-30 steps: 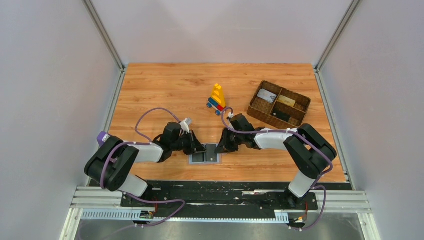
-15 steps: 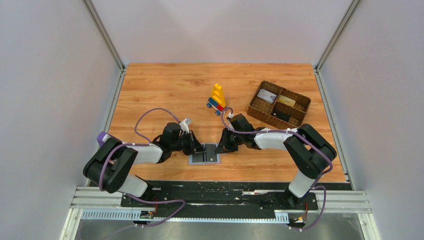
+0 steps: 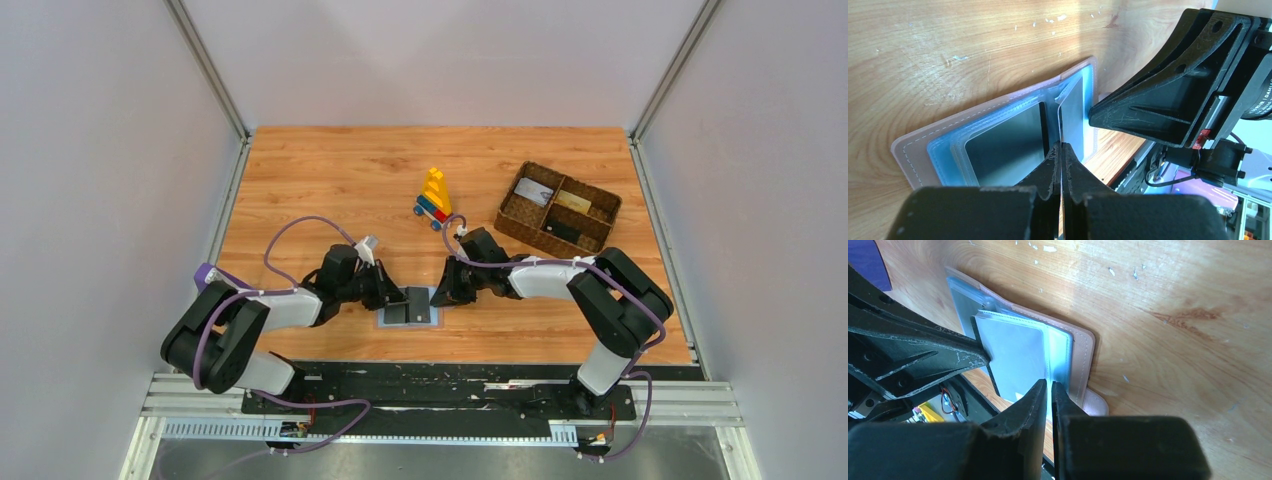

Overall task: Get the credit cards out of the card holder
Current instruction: Remove the credit card from the card holder.

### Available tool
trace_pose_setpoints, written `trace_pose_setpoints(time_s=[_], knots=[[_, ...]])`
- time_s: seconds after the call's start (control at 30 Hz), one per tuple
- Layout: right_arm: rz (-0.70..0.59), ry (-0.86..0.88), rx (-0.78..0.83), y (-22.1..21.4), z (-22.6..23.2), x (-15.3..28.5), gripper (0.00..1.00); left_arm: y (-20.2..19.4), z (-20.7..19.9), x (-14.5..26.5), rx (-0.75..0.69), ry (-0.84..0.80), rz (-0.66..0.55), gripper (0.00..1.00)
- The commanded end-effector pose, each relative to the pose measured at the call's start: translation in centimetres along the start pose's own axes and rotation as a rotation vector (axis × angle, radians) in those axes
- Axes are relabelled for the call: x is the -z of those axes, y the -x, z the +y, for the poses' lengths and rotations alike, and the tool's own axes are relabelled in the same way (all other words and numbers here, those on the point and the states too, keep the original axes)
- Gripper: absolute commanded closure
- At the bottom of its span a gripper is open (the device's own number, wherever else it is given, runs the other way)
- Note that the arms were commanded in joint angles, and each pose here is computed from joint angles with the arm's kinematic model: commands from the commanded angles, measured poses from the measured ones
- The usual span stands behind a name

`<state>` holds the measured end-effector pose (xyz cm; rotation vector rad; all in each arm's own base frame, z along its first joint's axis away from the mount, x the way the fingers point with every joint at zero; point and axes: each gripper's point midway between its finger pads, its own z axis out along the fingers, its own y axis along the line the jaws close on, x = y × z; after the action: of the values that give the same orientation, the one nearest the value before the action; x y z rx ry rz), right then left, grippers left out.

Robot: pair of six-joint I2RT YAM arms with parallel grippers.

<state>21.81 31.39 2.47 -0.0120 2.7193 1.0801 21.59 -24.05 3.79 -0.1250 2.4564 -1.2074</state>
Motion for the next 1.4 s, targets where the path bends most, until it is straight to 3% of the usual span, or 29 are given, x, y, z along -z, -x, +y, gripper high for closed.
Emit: trace_pose_setpoints(time_s=[0.0, 0.33, 0.43, 0.6, 0.67, 0.7, 0.73, 0.77, 1.0, 1.1, 1.23, 1.37], knots=[[-0.005, -0.062, 0.006, -0.2, -2.0, -0.2, 0.89, 0.7, -0.1, 0.3, -0.035, -0.006, -0.027, 1.0], [-0.044, 0.005, 0.052, 0.8, 0.0, 0.7, 0.89, 0.5, -1.4, 0.2, -0.081, -0.074, 0.008, 0.93], [-0.043, 0.01, 0.053, 0.8, 0.1, 0.7, 0.89, 0.6, -1.8, 0.1, -0.082, -0.099, 0.005, 1.0], [-0.034, 0.024, 0.051, 0.5, 0.2, 0.6, 0.89, 0.4, -1.6, -0.1, -0.068, -0.103, 0.012, 1.0], [-0.038, 0.025, 0.051, 0.6, 0.2, 0.7, 0.89, 0.3, -1.5, -0.1, -0.068, -0.103, 0.016, 0.89], [-0.04, 0.025, 0.052, 0.6, 0.3, 0.8, 0.89, 0.3, -1.5, -0.2, -0.072, -0.105, 0.019, 0.89], [-0.04, 0.025, 0.052, 0.6, 0.2, 0.8, 0.89, 0.3, -1.6, -0.2, -0.072, -0.107, 0.022, 0.98], [-0.041, 0.025, 0.053, 0.6, 0.3, 0.8, 0.89, 0.2, -1.5, -0.2, -0.07, -0.106, 0.024, 1.0], [-0.041, 0.029, 0.053, 0.6, 0.3, 0.8, 0.89, 0.1, -1.1, -0.4, -0.051, -0.096, 0.026, 1.0], [-0.042, 0.027, 0.052, 0.6, 0.3, 0.8, 0.89, 0.1, -1.0, -0.4, -0.057, -0.092, 0.022, 0.9], [-0.041, 0.026, 0.052, 0.6, 0.2, 0.8, 0.89, 0.2, -1.0, -0.4, -0.061, -0.086, 0.021, 0.98], [-0.043, 0.028, 0.055, 0.6, 0.3, 0.8, 0.89, 0.2, -1.1, -0.3, -0.062, -0.09, 0.022, 0.89]])
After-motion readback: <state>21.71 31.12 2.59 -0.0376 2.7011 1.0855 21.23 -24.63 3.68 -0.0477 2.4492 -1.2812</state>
